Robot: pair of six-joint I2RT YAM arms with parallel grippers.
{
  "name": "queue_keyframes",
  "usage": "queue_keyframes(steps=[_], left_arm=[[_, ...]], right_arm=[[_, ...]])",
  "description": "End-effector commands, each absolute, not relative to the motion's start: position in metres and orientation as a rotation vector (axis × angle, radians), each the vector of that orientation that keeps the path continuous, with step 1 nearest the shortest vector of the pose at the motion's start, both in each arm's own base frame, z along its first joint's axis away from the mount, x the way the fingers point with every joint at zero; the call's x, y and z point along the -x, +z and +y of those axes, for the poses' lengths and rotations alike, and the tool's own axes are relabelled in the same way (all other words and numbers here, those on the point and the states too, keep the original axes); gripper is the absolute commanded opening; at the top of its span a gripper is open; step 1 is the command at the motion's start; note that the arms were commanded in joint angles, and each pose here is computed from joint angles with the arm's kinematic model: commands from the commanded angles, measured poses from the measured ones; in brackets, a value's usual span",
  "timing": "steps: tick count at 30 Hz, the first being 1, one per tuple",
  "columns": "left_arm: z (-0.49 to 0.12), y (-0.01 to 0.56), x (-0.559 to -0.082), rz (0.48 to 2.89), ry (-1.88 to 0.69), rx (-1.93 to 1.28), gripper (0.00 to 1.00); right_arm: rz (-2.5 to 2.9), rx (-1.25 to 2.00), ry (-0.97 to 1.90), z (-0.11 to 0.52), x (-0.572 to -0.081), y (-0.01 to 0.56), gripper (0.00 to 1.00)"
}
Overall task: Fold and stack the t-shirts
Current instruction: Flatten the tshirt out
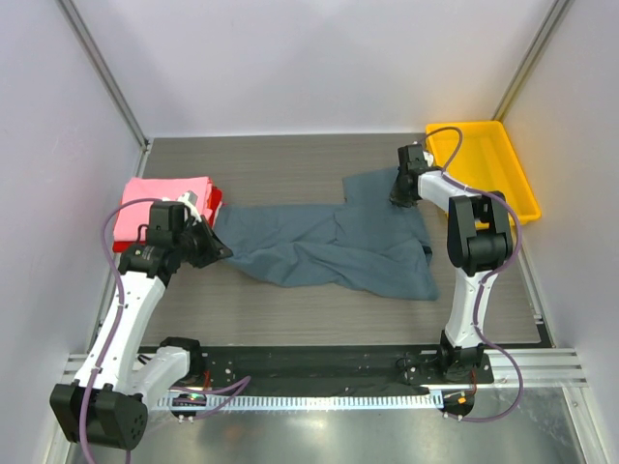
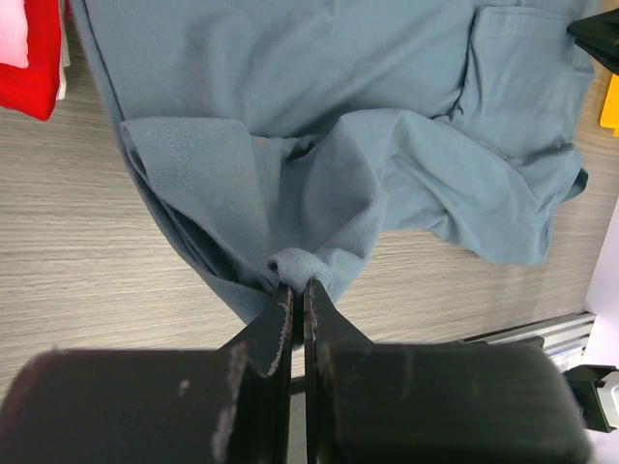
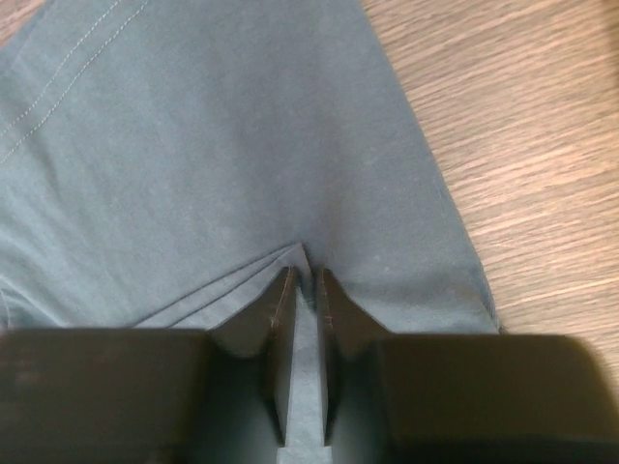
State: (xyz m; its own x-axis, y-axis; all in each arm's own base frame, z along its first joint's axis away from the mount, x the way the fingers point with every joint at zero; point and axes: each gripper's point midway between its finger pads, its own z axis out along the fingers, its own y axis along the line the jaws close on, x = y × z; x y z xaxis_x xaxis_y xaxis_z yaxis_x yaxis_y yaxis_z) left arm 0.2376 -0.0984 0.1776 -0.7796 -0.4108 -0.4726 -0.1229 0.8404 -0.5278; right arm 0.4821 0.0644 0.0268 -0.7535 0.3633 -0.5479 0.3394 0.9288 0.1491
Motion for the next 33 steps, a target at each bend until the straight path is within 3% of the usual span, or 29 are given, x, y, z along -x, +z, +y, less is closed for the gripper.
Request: queue_keyframes(steps=[1,10,20,33], left_arm=[[-0.102,0.189,-0.238,2.392,-0.662,0.339,0.0],[-0.101,0.185,-0.238,2.4,-0.655,0.342,0.0],[-0.101,0.182,-0.237,2.411,-0.649,0.337,0.0],[-0.101,0.179,-0.237,2.414,-0.651,0.339,0.0]], right_arm=[[2.434,-0.48,0.108,0.074,-0.494,0.049,0.15],[2.373,-0.478,0.128,0.072,-0.496,0.081,0.01],[2.212,-0.479,0.183,0.06,-0.479,0.173,0.03],[2.32,-0.477,0.268,0.072,-0.464,0.128,0.01]])
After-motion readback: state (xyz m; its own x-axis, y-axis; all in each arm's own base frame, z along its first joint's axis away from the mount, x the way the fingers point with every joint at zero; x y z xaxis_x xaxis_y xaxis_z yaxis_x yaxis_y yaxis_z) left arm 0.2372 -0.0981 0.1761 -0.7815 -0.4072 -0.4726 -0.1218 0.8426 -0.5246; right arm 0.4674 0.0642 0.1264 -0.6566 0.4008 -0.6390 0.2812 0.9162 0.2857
